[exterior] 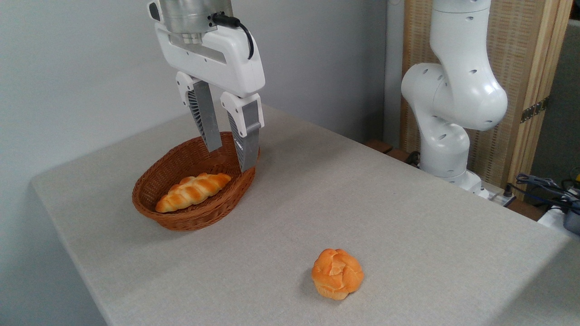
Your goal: Put bread into the basket
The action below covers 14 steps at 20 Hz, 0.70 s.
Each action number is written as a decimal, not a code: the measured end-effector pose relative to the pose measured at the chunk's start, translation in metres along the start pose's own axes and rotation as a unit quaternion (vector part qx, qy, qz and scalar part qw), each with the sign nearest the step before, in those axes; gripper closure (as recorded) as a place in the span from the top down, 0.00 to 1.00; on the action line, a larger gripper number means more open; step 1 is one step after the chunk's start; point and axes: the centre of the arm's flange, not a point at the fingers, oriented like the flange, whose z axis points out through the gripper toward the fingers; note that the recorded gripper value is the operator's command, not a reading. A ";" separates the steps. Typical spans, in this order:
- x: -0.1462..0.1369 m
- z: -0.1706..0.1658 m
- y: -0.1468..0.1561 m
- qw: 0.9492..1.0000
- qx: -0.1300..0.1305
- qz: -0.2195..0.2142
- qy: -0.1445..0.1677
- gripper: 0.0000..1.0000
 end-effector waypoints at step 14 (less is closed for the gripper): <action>-0.011 0.000 -0.007 1.000 -0.001 -0.005 -0.001 1.00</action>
